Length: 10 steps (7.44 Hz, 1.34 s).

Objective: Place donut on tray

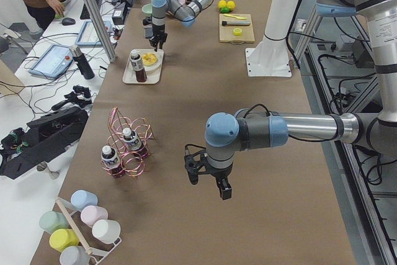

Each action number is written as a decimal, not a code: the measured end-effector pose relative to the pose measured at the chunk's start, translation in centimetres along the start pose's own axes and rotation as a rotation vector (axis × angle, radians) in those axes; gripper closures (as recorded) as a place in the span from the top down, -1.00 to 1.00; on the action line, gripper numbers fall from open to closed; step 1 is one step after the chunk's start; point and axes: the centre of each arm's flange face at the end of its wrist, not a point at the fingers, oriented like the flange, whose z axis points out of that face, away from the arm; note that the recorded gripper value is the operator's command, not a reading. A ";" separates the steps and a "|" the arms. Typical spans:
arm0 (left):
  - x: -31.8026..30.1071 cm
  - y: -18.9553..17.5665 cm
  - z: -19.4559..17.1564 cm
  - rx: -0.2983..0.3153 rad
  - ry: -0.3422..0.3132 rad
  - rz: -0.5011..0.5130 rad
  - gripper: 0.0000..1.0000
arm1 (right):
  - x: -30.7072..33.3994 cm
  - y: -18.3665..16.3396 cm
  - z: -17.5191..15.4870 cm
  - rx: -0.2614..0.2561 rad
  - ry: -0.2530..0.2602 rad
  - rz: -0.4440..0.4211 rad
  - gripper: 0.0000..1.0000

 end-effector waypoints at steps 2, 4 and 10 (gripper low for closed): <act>0.0 0.0 0.0 0.001 0.000 0.001 0.96 | -0.7 -0.2 -2.4 -0.034 -0.014 -0.006 1.00; 0.0 -0.1 0.0 0.000 0.000 0.000 0.96 | 0.9 0.4 -6.7 -0.066 0.013 -0.067 1.00; -0.2 0.0 0.2 -0.005 -0.001 -0.006 0.96 | 19.3 -2.2 -17.9 -0.057 0.106 -0.280 1.00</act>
